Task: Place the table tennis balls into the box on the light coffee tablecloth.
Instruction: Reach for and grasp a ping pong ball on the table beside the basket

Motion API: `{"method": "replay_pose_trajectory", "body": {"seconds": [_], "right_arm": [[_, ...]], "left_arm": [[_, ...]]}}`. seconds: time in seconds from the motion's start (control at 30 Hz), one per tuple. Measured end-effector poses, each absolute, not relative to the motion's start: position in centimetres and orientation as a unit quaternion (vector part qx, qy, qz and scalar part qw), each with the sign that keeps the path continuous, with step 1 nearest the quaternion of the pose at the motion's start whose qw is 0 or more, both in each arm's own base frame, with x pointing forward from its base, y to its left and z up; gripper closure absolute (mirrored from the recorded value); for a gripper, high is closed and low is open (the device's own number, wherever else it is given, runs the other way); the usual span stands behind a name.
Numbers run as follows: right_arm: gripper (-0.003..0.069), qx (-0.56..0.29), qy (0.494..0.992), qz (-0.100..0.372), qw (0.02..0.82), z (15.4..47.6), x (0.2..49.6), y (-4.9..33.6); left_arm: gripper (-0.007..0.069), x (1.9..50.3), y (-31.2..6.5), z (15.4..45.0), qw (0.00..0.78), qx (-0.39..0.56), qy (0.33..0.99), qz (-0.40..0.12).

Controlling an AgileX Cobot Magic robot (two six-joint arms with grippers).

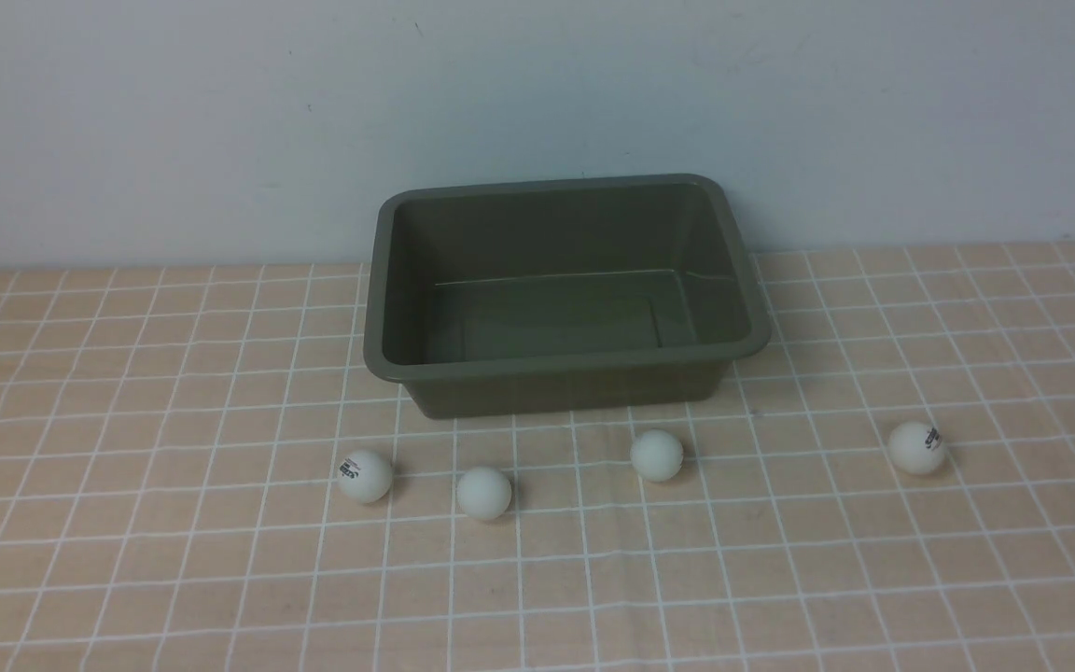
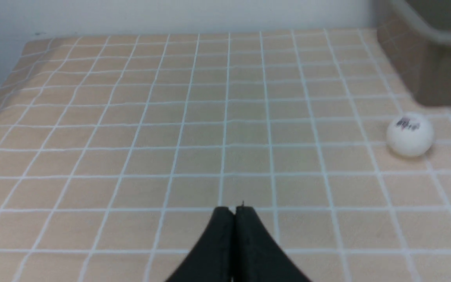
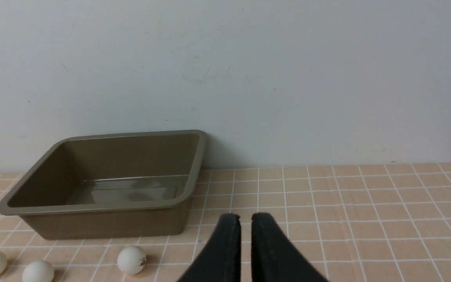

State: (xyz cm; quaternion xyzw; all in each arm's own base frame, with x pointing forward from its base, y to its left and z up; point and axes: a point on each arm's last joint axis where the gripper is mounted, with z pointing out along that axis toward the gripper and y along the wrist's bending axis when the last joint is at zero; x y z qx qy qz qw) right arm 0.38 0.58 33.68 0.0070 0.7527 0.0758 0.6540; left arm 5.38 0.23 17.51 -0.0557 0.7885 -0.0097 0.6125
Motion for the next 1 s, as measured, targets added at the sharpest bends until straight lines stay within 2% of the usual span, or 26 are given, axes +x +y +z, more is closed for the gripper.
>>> {"method": "replay_pose_trajectory", "body": {"seconds": [0.1,0.13,0.17,0.23,0.4,0.53,0.67,0.77,0.9,1.0], "right_arm": [[0.0626,0.007,0.753,0.076,0.654,33.7,0.4,0.6],[0.0626,0.007,0.753,0.076,0.654,33.7,0.4,0.6],[0.0626,0.007,0.753,0.076,0.654,33.7,0.4,0.6],[0.0626,0.007,0.753,0.076,0.654,33.7,0.4,0.6],[0.0626,0.007,0.757,0.076,0.649,33.6,0.4,0.6],[0.0626,0.007,0.758,0.076,0.648,33.5,0.4,0.6],[0.0626,0.006,0.763,0.075,0.642,33.4,0.3,0.6],[0.0626,0.006,0.766,0.075,0.638,33.3,0.3,0.6],[0.0626,0.004,0.774,0.073,0.628,33.1,0.3,0.6],[0.0626,0.002,0.781,0.072,0.620,32.9,0.2,0.6]], "left_arm": [[0.0694,5.6,0.0,18.5,0.648,-0.119,0.745,-0.108],[0.0694,5.6,0.0,18.8,0.657,-0.161,0.725,-0.130],[0.0694,5.6,0.0,18.9,0.660,-0.161,0.722,-0.130],[0.0694,5.7,0.1,19.7,0.678,-0.211,0.679,-0.183],[0.0694,5.5,0.9,21.1,0.719,-0.284,0.587,-0.242],[0.0694,5.4,1.3,21.5,0.724,-0.316,0.554,-0.264],[0.0694,5.4,1.2,21.4,0.716,-0.324,0.554,-0.275],[0.0694,5.6,0.6,20.7,0.685,-0.315,0.593,-0.283],[0.0694,5.7,-0.4,19.4,0.640,-0.266,0.671,-0.264],[0.0694,5.6,-0.9,19.1,0.618,-0.233,0.706,-0.255]]}}
